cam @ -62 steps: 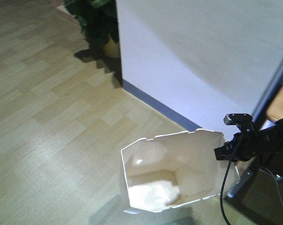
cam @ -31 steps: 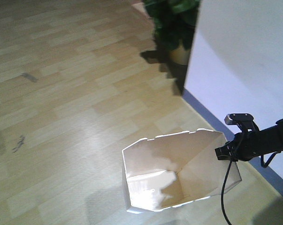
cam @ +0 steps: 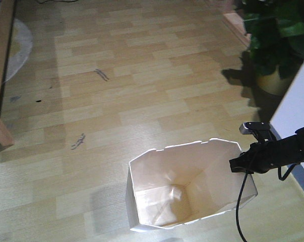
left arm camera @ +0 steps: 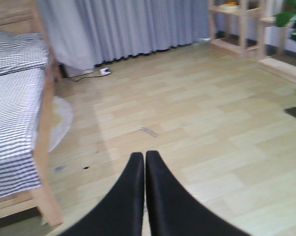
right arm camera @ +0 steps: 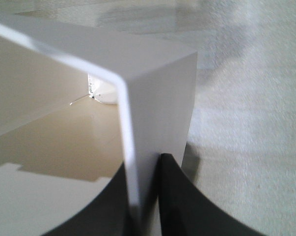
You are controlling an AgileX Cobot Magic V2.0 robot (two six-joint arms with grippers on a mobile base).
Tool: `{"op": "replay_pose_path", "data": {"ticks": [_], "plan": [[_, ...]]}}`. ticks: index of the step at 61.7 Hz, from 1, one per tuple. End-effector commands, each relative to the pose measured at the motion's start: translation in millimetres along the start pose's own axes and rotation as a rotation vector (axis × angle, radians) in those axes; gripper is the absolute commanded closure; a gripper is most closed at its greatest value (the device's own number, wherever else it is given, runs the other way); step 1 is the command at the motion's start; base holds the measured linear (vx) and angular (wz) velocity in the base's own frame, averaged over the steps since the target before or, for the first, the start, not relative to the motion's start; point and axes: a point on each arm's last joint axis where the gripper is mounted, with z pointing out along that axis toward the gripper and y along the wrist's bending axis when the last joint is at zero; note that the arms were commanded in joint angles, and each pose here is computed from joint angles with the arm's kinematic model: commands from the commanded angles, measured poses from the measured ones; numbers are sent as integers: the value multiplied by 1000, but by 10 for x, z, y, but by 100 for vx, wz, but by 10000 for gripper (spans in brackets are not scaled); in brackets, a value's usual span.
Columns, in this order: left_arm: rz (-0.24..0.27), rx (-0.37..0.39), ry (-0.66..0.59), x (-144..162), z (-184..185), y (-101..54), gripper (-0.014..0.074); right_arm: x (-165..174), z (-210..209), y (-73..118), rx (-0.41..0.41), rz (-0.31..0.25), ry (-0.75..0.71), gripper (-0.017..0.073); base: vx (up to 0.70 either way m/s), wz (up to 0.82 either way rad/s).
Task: Move trash bin to bedside with robot
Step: 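Hold the bin in the right gripper while the base turns toward the bed, then carry the bin with the right gripper while driving to the bedside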
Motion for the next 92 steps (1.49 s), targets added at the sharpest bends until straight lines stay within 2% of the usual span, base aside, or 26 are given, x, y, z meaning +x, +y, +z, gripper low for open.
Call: {"op": "replay_pose_path", "data": {"ticks": [1, 28, 92], "plan": [[-11, 12, -56, 20, 16, -16, 599, -196, -205, 191, -150, 23, -109, 566, 21, 47], [-11, 12, -56, 20, 16, -16, 599, -196, -205, 190, -149, 24, -109, 566, 26, 29], [-11, 12, -56, 20, 16, -16, 599, -196, -205, 190, -149, 24, -109, 566, 34, 9]]}}
